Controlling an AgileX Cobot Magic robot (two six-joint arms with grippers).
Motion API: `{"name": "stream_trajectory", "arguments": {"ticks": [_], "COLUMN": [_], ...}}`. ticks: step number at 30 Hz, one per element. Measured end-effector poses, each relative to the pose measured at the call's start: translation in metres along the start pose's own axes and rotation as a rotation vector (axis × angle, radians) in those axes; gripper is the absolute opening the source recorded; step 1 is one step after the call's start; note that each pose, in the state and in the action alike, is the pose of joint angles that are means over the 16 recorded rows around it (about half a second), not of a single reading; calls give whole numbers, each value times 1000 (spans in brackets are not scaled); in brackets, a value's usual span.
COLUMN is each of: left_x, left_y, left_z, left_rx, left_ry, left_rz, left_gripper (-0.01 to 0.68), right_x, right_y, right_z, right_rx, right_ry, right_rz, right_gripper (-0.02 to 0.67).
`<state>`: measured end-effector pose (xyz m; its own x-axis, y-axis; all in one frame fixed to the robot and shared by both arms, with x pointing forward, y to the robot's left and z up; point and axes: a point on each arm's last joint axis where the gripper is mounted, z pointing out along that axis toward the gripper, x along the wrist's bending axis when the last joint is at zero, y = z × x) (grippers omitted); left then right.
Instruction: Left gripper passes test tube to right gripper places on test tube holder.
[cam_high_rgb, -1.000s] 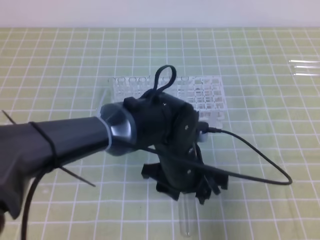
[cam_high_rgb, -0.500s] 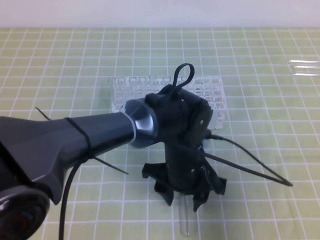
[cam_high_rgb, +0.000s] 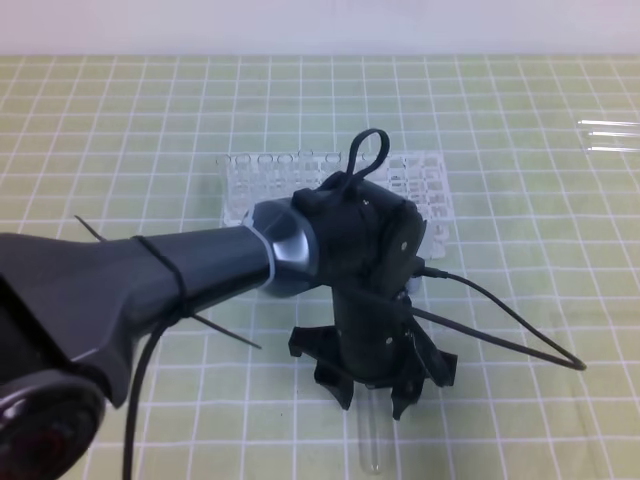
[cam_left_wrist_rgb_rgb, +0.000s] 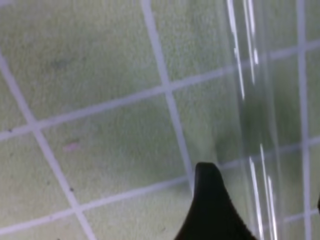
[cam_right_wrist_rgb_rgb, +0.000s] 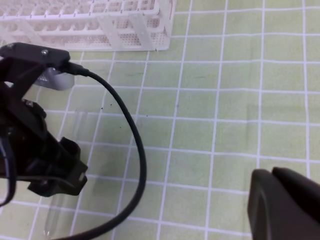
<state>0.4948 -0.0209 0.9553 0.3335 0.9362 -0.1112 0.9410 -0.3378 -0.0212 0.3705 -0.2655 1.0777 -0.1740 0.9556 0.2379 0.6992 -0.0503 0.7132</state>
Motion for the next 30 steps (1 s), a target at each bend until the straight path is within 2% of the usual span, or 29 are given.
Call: {"name": "stream_trajectory", "arguments": {"ticks": [22,30], "left_x": [-3,-4], "left_y": [6,8], "left_z": [13,18], "left_rx": [-15,-39], "left_ry": [-23,-5], "left_rz": [55,79], "left_gripper": [402,372], "right_x": [0,1], "right_y": [0,0], "right_z": [0,0], "right_rx": [0,2], "right_ry": [-1,3], "right_rz": [-1,-7], "right_gripper": [-16,-16]}}
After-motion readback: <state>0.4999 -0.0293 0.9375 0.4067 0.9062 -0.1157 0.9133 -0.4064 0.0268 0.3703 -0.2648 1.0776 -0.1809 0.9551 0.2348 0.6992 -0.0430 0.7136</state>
